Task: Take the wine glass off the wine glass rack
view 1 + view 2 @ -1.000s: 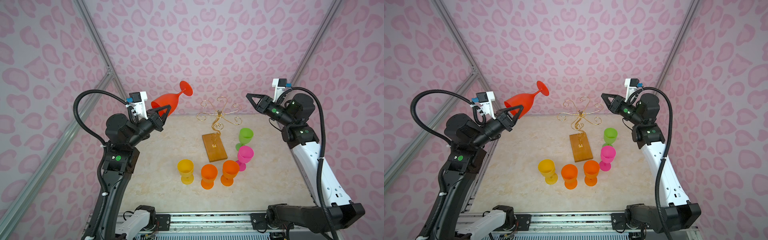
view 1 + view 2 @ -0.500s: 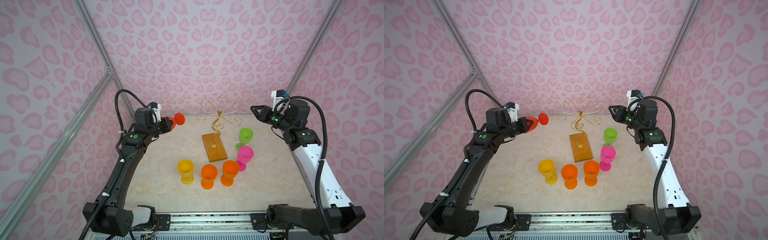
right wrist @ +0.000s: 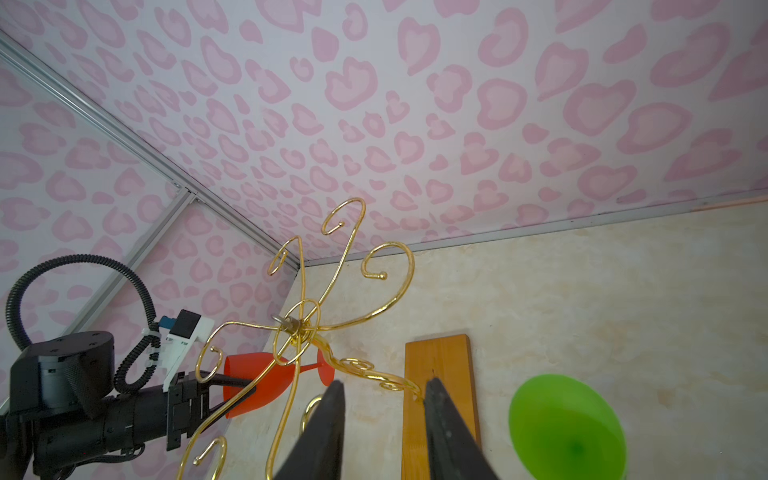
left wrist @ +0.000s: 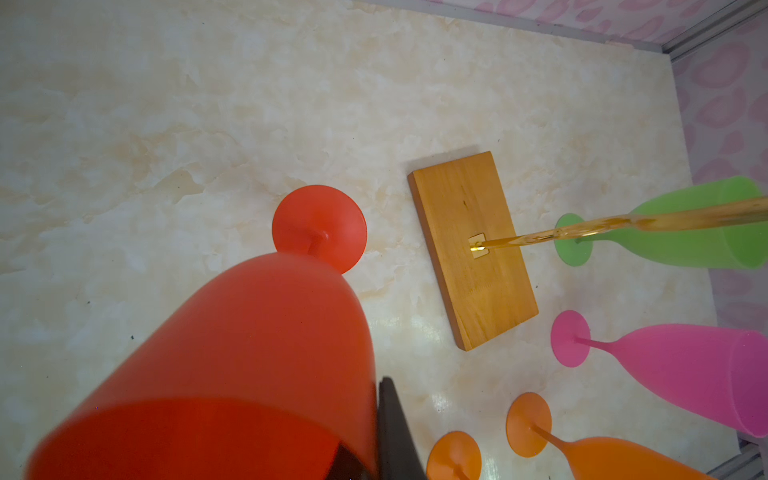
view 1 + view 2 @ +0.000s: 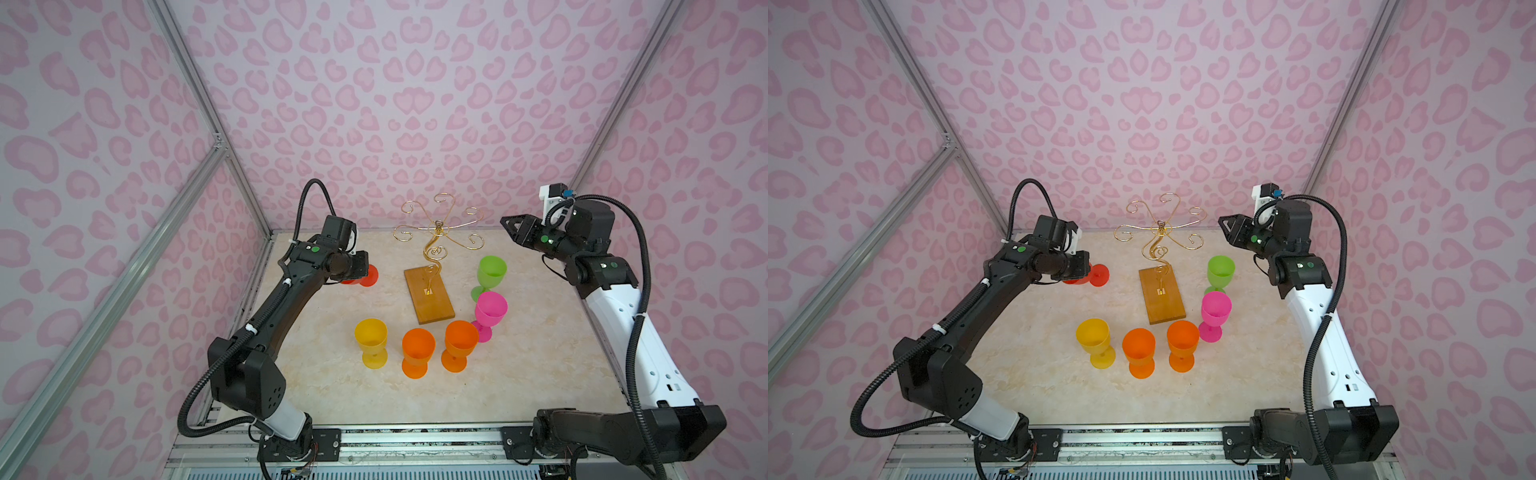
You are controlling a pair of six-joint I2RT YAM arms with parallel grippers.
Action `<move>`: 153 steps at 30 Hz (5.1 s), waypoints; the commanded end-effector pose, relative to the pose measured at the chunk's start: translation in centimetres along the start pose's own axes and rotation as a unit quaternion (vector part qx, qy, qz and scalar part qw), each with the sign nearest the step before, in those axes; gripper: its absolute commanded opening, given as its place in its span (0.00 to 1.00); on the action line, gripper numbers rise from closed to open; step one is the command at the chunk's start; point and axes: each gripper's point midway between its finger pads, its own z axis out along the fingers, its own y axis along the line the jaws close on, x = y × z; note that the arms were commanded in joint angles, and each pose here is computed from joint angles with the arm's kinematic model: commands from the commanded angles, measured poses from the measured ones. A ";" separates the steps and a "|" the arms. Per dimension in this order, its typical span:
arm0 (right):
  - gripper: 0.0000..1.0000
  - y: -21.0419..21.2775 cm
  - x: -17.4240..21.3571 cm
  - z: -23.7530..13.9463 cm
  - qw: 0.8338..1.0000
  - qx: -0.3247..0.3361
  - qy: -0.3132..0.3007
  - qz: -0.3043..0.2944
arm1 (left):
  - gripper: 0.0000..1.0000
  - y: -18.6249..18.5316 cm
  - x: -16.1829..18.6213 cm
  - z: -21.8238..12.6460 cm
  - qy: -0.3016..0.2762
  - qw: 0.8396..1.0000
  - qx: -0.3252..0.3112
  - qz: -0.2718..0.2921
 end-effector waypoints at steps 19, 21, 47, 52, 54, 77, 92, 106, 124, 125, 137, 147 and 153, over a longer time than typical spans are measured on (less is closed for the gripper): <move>0.33 -2.7 1.3 0.7 1.000 0.014 0.013 0.010 | 0.07 -0.1 4.2 4.3 0.128 0.988 -0.066 0.059; 0.33 -2.8 1.4 0.7 1.000 0.014 0.013 0.011 | 0.07 0.0 4.4 4.5 0.132 0.987 -0.070 0.060; 0.33 -3.6 1.6 0.7 1.000 0.014 0.012 0.023 | 0.28 -1.4 3.8 4.6 0.136 0.988 -0.048 0.049; 0.33 -3.7 1.6 0.7 1.000 0.015 0.013 0.024 | 0.33 -1.6 3.0 3.4 0.120 0.990 -0.048 0.048; 0.33 -3.8 1.6 0.6 1.000 0.016 0.012 0.024 | 0.34 -1.6 2.8 2.8 0.114 0.991 -0.048 0.046; 0.34 -6.8 0.8 -1.9 0.993 0.106 -0.039 -0.026 | 0.70 4.1 -2.9 -17.3 -0.240 0.952 -0.184 0.050; 0.80 -12.2 4.9 -5.2 0.963 0.209 -0.129 -0.111 | 0.98 13.2 1.0 -15.6 -0.456 0.849 -0.267 0.006; 0.97 -16.0 8.6 -5.4 0.947 0.249 -0.163 -0.125 | 0.98 19.3 5.1 -1.7 -0.404 0.879 -0.254 0.011; 0.99 -22.1 13.6 -4.4 0.916 0.326 -0.157 -0.174 | 0.98 21.8 4.9 1.9 -0.393 0.892 -0.222 0.001; 0.99 -22.3 13.6 -3.9 0.917 0.324 -0.154 -0.175 | 0.98 21.8 4.9 1.8 -0.393 0.892 -0.222 0.001; 0.99 -25.4 16.0 -0.2 0.920 0.325 -0.123 -0.184 | 0.98 21.7 4.9 1.7 -0.396 0.891 -0.222 0.002; 0.99 -26.0 17.5 0.4 0.915 0.327 -0.133 -0.195 | 0.98 21.8 5.0 1.7 -0.395 0.891 -0.222 0.002; 0.99 -26.1 17.5 0.3 0.914 0.329 -0.135 -0.195 | 0.98 21.7 4.9 1.7 -0.396 0.891 -0.222 0.002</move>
